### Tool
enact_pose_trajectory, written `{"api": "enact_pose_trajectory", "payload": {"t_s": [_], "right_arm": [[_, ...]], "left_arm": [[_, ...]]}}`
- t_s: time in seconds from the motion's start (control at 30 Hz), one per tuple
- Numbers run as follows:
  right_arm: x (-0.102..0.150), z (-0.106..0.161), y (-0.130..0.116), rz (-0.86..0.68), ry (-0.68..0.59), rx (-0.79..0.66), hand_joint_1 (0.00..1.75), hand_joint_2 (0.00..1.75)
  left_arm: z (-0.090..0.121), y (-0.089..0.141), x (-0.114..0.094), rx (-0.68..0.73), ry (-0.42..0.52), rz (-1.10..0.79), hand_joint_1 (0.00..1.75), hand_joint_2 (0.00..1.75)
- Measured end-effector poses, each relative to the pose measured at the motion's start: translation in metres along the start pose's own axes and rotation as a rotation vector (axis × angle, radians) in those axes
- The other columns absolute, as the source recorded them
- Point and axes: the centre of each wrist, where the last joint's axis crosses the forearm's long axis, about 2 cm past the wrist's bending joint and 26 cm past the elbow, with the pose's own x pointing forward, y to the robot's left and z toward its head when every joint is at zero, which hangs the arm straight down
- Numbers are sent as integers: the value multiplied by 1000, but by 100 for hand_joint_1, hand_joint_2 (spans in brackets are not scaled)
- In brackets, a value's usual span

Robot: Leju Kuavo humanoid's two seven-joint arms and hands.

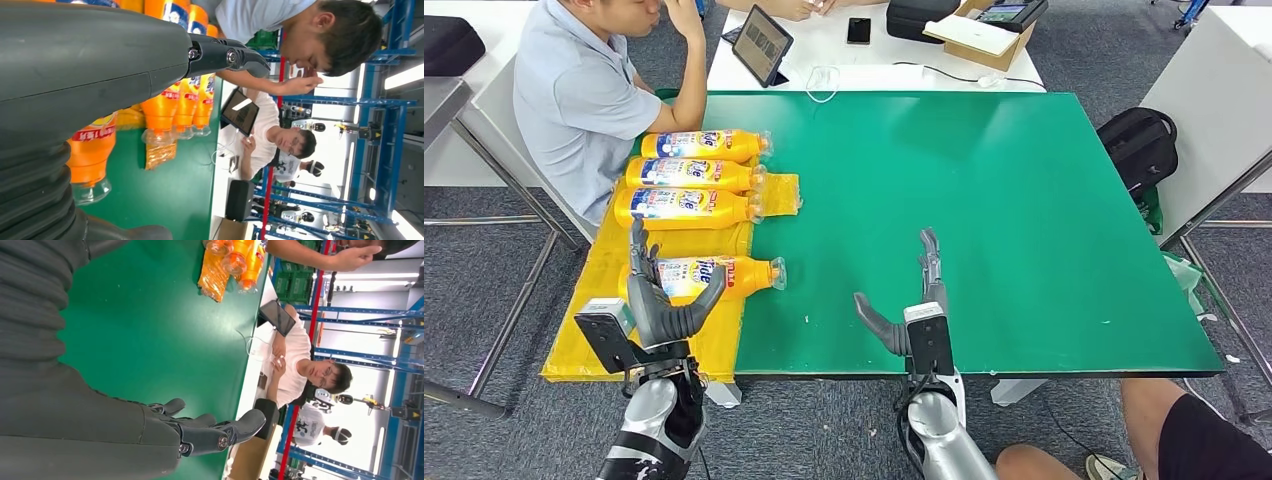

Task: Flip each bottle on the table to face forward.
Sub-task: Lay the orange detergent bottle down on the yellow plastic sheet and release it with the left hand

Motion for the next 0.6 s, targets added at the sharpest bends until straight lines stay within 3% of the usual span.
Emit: {"api": "enact_pose_trajectory", "payload": {"t_s": [0.4,0.6], "right_arm": [[5,7,-2,0,6,18,0,175],[5,17,-6,3,29,30,0,175]], "left_arm": [[-6,2,10,-3,-13,-13,0,175],[6,6,8,-21,38,-51,0,175]]}}
